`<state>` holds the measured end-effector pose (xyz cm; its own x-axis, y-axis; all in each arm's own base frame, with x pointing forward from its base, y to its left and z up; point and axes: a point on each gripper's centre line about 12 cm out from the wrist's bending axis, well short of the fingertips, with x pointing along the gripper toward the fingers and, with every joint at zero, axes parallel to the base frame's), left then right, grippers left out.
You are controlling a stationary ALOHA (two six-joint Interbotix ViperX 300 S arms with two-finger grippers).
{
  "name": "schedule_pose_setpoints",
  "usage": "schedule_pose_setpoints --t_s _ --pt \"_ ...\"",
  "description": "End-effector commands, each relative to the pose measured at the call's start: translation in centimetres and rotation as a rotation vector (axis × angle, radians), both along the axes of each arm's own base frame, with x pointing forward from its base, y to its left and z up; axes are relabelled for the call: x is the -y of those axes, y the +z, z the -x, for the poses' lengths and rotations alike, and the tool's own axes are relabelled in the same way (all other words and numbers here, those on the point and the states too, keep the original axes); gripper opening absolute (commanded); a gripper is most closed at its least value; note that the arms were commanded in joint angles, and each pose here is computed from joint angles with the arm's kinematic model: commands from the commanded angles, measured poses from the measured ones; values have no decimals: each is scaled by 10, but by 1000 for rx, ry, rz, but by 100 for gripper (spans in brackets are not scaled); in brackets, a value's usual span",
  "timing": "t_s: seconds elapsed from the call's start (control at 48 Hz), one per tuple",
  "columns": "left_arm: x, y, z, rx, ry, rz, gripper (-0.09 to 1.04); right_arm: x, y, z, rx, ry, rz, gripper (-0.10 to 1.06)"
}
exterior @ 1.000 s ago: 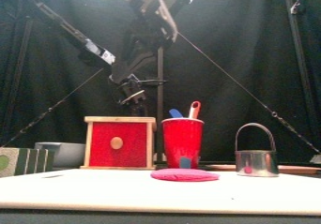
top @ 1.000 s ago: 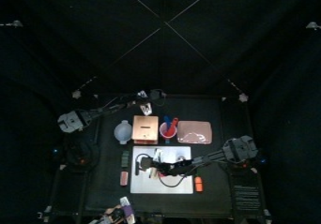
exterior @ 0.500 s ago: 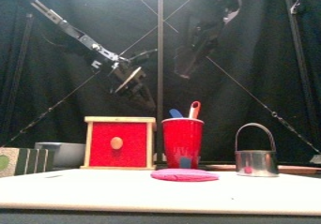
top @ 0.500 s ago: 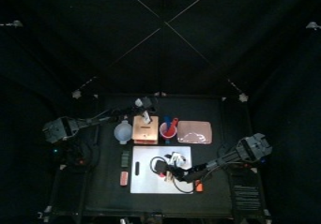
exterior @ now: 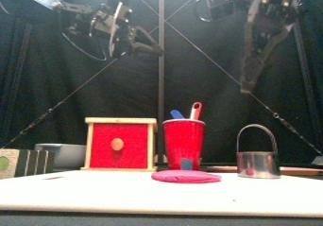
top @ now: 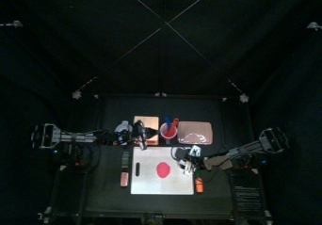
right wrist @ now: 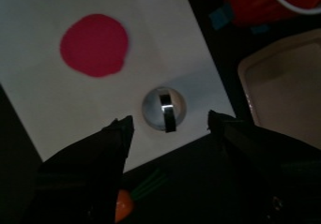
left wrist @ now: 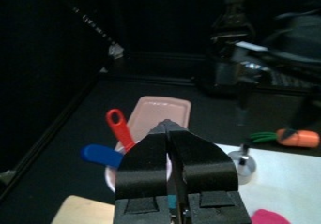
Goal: Get the cutter from the drawer then cut the dough then place the extra dough in the bowl
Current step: Cut the dough
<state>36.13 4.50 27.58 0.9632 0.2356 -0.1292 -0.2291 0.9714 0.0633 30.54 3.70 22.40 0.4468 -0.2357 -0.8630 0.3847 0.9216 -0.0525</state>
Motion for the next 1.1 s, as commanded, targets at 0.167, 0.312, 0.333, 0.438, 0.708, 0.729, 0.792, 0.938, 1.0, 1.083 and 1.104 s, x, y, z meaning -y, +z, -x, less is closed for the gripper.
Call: schedule_pose_setpoints --t_s 0.167,0.312,0.333,0.438,0.708,0.729,0.792,0.938,1.0,1.083,1.104 --pt "37 -8 22 152 -37 -66 30 21 -18 8 50 32 -74 94" --pt "56 -15 32 193 -66 -62 30 29 -27 9 38 53 -75 94" --pt "58 -16 33 194 -68 -58 30 29 -28 9 36 53 -77 94" --pt "65 -20 35 183 -69 -17 30 28 -32 7 35 58 -96 94" --pt "65 -32 41 146 -28 47 30 23 -51 -2 27 77 -111 94" --pt "65 -32 41 148 -28 47 30 24 -54 -3 20 76 -111 94" --pt "66 -32 41 147 -31 47 30 24 -59 -5 7 74 -111 94" --pt "67 -35 43 138 -32 53 30 21 -65 -9 -19 74 -113 86" --pt "66 -37 44 132 -28 58 30 20 -64 -11 -19 71 -116 81" --pt "66 -39 45 125 -20 66 30 18 -60 -13 -15 66 -122 69" --pt "65 -40 46 122 -16 69 30 18 -59 -15 -12 64 -125 67"
